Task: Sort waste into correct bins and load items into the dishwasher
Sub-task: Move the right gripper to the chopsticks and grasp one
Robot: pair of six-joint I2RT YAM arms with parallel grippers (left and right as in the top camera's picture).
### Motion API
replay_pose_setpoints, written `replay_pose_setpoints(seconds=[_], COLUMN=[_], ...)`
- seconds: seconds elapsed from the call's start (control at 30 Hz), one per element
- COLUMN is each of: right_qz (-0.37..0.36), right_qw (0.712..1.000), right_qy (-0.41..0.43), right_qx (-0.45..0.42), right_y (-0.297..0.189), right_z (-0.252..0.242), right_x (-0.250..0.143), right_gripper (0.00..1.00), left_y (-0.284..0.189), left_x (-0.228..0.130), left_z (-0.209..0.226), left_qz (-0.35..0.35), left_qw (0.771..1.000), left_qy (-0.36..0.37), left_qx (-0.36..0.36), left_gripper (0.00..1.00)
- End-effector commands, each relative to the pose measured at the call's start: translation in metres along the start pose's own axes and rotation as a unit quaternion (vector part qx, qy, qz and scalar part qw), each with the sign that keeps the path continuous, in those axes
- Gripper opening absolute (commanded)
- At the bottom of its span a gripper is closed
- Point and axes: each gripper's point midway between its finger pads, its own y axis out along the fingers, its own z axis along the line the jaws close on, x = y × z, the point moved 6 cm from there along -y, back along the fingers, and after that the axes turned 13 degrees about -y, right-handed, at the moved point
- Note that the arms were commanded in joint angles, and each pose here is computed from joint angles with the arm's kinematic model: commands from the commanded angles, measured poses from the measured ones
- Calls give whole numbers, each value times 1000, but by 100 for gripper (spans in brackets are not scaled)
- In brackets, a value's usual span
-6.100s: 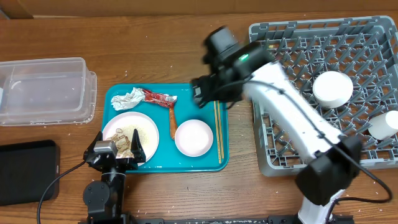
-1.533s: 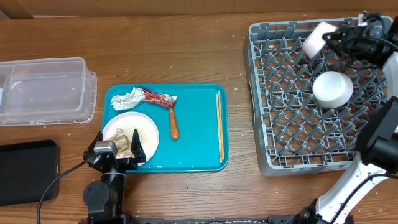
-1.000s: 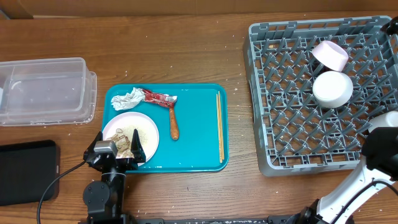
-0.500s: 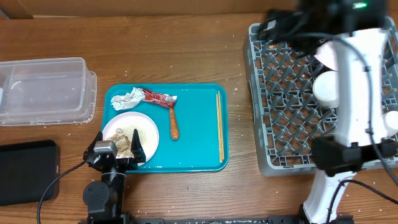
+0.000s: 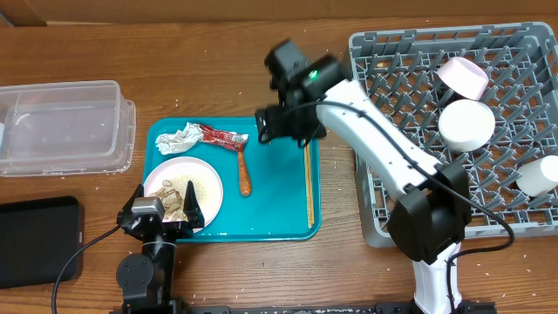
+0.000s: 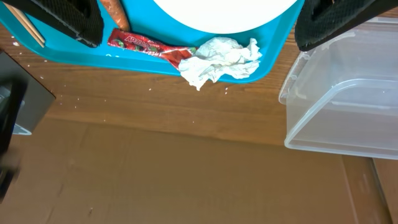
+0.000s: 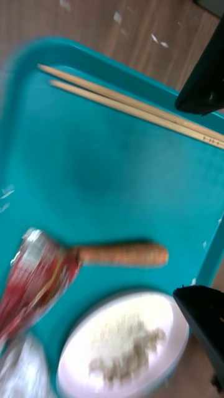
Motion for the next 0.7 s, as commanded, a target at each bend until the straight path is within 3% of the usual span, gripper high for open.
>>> replay_pose_setpoints(seconds=[0.0,0.27,0.67], right_qz=[34,93,77], right_qw=[998,994,996], right_qy=[43,49,38], right_qx=[-19,-19,20], right_y=[27,66,80], right_z=[-14,-21,-10], right_x=[-17,-53,-50], right_gripper=[85,79,79], left_y=[0,0,0], left_x=[0,0,0], left_z=[1,1,1], left_qz=[-2,-2,-2], left_qw=[1000,1000,1000], left_qy=[-3,-3,-3], left_qx=[0,0,0], left_gripper=[100,100,100])
